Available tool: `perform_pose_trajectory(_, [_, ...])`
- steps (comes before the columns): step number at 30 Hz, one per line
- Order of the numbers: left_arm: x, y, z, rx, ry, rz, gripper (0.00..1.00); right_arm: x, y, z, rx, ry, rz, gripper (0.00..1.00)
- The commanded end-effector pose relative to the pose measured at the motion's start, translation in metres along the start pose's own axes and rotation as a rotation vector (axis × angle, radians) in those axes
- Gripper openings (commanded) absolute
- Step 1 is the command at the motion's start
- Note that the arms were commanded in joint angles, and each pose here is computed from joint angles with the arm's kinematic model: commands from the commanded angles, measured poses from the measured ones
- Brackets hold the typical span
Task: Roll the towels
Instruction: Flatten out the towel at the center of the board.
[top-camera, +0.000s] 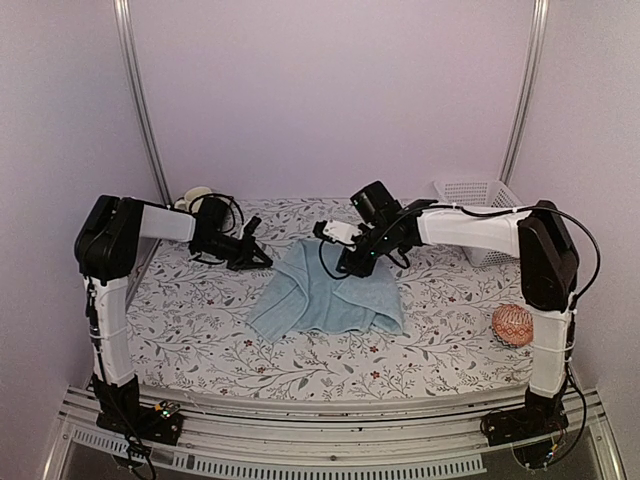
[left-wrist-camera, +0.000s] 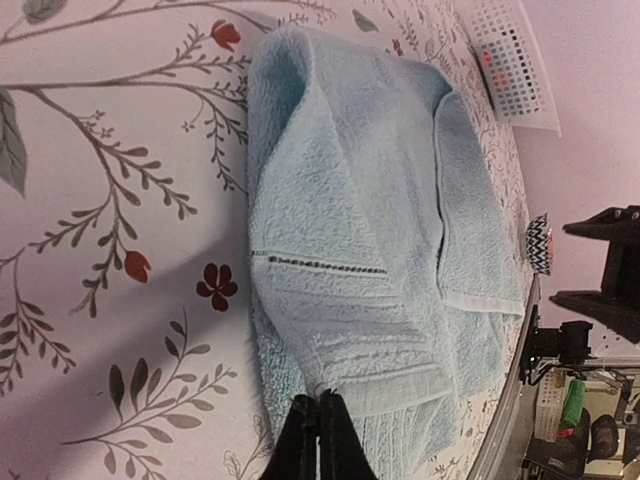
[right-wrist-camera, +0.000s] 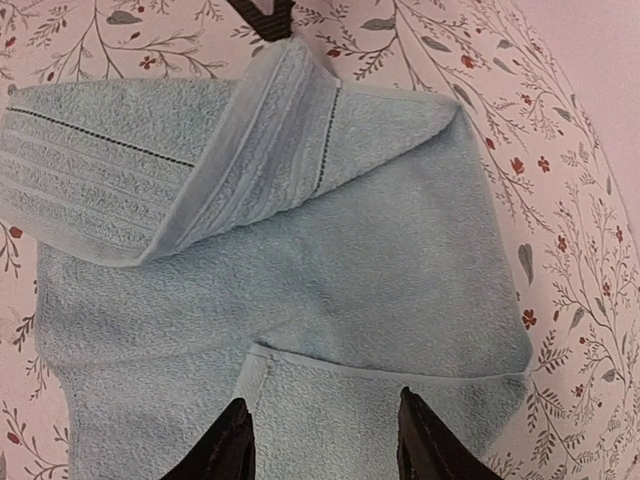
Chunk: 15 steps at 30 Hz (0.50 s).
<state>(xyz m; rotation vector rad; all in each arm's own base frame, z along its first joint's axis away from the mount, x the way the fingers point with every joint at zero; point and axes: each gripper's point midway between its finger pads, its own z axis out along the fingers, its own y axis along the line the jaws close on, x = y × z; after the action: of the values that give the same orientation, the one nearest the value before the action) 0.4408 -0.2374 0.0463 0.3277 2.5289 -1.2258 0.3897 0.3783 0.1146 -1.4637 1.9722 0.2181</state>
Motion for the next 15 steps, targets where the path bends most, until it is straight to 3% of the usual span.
perform_pose_trajectory(1, [-0.019,-0.022,-0.013,0.036,-0.062,0.056,0.00,0.008,0.037,0.032,-0.057,0.058,-0.037,0.51])
perform_pose_trajectory(15, [-0.021,-0.026,-0.019,0.034,-0.076,0.073,0.00,0.048,0.033,0.071,0.049,0.220,-0.020,0.48])
